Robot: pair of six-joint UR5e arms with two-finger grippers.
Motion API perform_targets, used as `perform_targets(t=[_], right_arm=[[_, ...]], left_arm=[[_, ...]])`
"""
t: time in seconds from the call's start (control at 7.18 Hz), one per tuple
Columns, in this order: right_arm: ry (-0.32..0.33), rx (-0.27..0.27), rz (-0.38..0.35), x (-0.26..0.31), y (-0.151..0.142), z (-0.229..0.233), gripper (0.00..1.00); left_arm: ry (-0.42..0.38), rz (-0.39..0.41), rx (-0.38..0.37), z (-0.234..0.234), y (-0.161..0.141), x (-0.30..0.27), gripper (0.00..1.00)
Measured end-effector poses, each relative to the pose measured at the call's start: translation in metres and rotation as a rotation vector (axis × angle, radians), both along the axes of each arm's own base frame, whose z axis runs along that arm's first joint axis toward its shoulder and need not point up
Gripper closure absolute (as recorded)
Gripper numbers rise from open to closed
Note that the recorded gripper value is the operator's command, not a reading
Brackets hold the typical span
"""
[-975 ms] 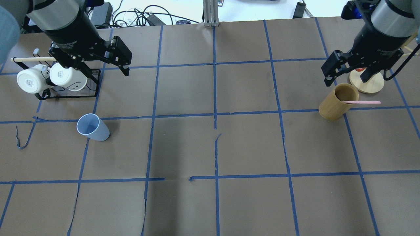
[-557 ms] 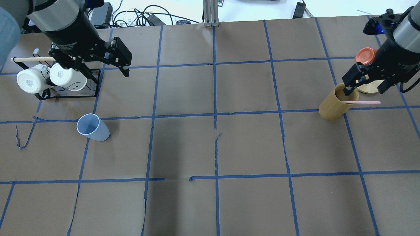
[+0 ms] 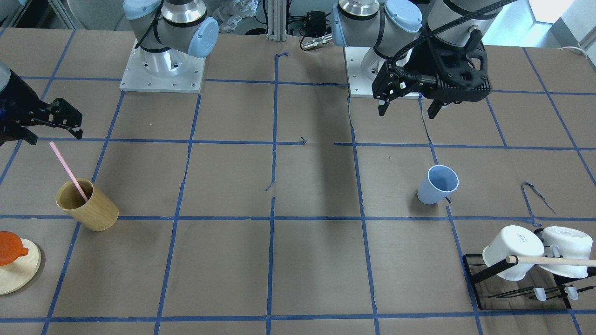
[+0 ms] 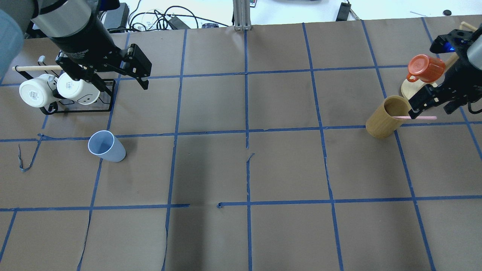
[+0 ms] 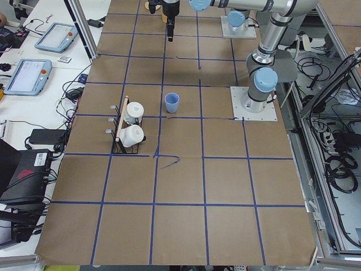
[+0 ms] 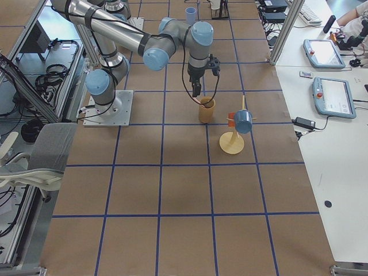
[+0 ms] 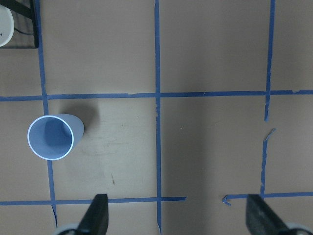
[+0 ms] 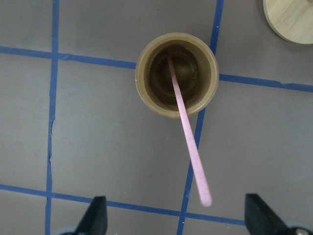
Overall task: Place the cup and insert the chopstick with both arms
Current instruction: 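Close the right gripper on the pink chopstick's top end, then reach the left gripper down and grasp the light blue cup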
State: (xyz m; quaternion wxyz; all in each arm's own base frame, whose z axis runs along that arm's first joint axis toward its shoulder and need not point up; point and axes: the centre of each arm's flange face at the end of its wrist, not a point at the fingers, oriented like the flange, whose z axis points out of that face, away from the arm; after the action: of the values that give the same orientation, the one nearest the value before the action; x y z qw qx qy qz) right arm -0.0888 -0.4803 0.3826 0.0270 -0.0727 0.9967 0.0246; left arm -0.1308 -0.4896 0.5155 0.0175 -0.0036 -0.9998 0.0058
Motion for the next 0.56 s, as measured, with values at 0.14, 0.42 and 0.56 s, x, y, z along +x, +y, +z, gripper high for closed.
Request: perform_targets(t=[0.14, 0.42, 0.56], right_arm=[[-0.018, -0.005, 0.006, -0.013, 0.002, -0.012, 0.02], [-0.038, -0.029, 0.013, -0.02, 0.003, -0.023, 0.12], [-0.036, -0.041, 0.014, -0.021, 0.002, -0.027, 0.2]], left_arm=[[0.001, -0.007, 0.003, -0.002, 0.0, 0.001, 0.0], [0.004, -0.066, 0.042, -0.023, -0.001, 0.022, 0.0], [0.015, -0.093, 0.088, -0.052, -0.002, 0.05, 0.0]])
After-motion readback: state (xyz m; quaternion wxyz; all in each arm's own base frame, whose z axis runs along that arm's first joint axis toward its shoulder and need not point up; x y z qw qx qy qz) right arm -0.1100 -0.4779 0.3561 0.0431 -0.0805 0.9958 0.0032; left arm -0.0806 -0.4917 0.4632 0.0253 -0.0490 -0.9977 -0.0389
